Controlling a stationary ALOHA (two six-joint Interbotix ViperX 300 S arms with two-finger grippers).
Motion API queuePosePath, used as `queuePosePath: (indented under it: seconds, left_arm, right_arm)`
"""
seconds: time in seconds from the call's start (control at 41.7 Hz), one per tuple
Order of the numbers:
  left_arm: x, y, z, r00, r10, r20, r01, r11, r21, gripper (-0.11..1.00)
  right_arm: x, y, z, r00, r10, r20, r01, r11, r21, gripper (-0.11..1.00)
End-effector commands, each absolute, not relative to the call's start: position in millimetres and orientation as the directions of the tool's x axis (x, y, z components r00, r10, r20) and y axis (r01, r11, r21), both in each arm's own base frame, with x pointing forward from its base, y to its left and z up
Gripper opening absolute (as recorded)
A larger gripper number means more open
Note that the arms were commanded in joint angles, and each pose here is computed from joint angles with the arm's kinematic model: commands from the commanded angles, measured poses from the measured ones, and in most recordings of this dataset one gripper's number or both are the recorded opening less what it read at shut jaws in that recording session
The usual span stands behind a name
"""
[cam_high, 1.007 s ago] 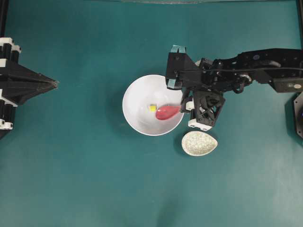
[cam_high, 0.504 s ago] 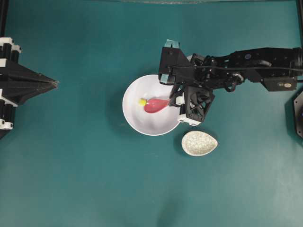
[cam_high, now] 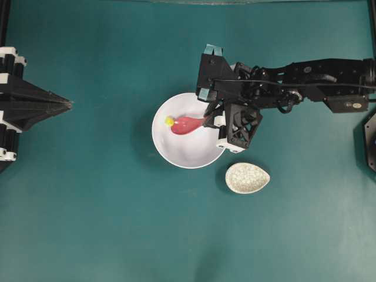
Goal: Scoop the yellow hexagonal prism block from the bowl with a spoon using the right arm.
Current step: 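Push the spoon under the yellow hexagonal block inside the bowl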
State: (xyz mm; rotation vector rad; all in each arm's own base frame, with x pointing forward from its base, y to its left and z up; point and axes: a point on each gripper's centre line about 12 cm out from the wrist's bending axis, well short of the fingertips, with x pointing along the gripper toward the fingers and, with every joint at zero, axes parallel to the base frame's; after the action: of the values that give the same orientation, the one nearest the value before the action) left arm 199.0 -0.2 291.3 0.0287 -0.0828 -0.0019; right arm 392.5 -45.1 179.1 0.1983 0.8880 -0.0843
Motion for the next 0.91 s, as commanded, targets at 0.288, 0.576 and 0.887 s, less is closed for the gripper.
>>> queuePosePath:
  seconds: [0.288,0.576,0.887]
  left_arm:
    - [201,0,298,0.995,-0.004,0.098,0.001,0.999,0.032,0.00]
    - [201,0,297,0.995,-0.004,0.096,0.001,0.999,0.032,0.00]
    - [201,0,297,0.995,-0.004,0.096,0.001,0.999,0.032,0.00]
  right_arm:
    - [398,-50,201,0.692,-0.016,-0.722,0.159,0.979,0.130,0.24]
    - [398,-51,206,0.708,-0.021,-0.706,0.158,0.979,0.129,0.24]
    - [400,-51,208,0.721,-0.028,-0.693,0.159,0.979,0.126,0.24]
